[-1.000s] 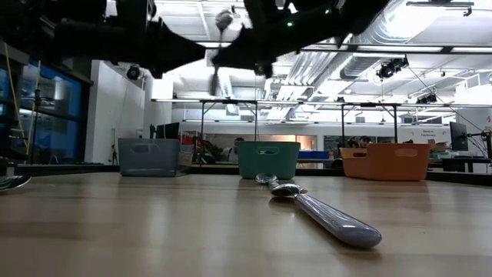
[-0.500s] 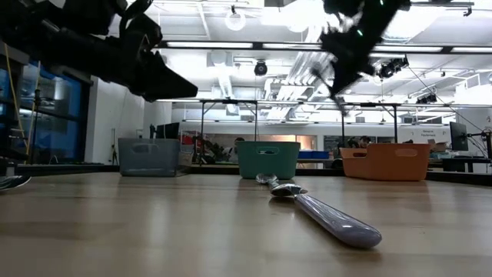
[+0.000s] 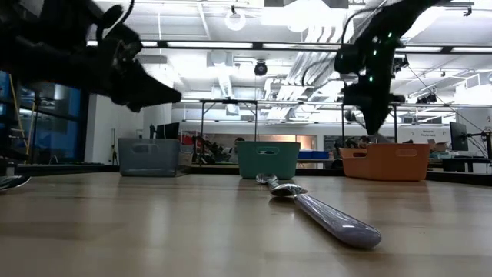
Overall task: Sort silverware by color (type)
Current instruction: Put the top blue spoon into the orange bin, then put the top white spoon into the black bin
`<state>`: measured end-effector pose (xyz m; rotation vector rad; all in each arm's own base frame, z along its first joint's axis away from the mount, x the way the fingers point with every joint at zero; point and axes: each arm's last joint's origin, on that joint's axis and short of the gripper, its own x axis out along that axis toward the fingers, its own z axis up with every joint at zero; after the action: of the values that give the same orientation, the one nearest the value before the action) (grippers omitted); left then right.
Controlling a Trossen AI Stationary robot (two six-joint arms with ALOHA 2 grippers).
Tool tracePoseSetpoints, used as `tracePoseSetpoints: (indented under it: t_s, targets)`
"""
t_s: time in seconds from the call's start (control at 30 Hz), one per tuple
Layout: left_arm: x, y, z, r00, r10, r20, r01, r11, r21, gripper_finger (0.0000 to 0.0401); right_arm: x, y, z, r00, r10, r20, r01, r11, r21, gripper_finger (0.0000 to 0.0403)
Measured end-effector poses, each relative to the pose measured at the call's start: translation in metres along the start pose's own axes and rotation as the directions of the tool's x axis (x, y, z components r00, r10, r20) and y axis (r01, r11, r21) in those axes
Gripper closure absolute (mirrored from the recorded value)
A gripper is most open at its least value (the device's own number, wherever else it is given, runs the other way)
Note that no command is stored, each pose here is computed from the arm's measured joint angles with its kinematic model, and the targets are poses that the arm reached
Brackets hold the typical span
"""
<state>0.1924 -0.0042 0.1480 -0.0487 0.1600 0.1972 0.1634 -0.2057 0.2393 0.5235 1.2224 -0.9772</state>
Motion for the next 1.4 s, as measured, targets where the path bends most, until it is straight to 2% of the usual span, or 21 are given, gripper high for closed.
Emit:
tracePoseSetpoints:
  t_s: [0.2, 0.47, 0.77, 0.9, 0.97, 1.1, 1.17, 1.33, 1.4]
  targets:
    - [-0.008, 0.003, -0.011, 1.000, 0.001, -0.010, -0.001, 1.000, -0.018, 0.0397, 0.031, -0.006, 0.005, 0.993, 0.007, -0.114, -0.006, 1.000, 0.004, 0.0398]
    - [-0.008, 0.003, -0.011, 1.000, 0.001, -0.010, -0.001, 1.000, -0.024, 0.0400, 0.057, -0.007, 0.006, 0.976, 0.014, -0.215, -0.012, 1.000, 0.011, 0.0398]
    - [-0.008, 0.003, -0.011, 1.000, 0.001, -0.016, -0.001, 1.000, -0.001, 0.0400, 0.062, -0.007, 0.006, 0.973, 0.016, -0.232, -0.014, 1.000, 0.009, 0.0398]
    - [-0.008, 0.004, -0.011, 1.000, 0.012, -0.016, -0.012, 1.000, 0.005, 0.0401, 0.062, -0.006, 0.005, 0.971, 0.015, -0.237, -0.012, 1.000, 0.015, 0.0382]
    - [-0.007, 0.006, -0.011, 0.999, 0.029, -0.015, -0.029, 1.000, 0.002, 0.0400, 0.061, -0.006, 0.004, 0.969, 0.001, -0.248, -0.001, 1.000, -0.001, 0.0367]
    - [-0.007, 0.009, -0.011, 0.999, 0.048, -0.015, -0.047, 0.999, 0.017, 0.0401, 0.053, -0.007, 0.004, 0.968, -0.126, -0.217, 0.118, 0.992, -0.050, 0.0330]
    - [-0.006, 0.010, -0.011, 0.998, 0.056, -0.017, -0.056, 0.998, 0.027, 0.0401, 0.044, -0.009, 0.003, 0.972, -0.146, -0.186, 0.137, 0.989, -0.058, 0.0314]
    - [-0.006, 0.015, -0.011, 0.996, 0.081, -0.021, -0.081, 0.996, 0.040, 0.0401, 0.007, -0.011, -0.002, 0.989, -0.135, -0.057, 0.136, 0.991, 0.003, 0.0292]
    - [-0.005, 0.017, -0.011, 0.996, 0.090, -0.021, -0.090, 0.995, 0.041, 0.0401, -0.008, -0.006, -0.006, 0.996, -0.086, -0.006, 0.086, 0.996, 0.010, 0.0290]
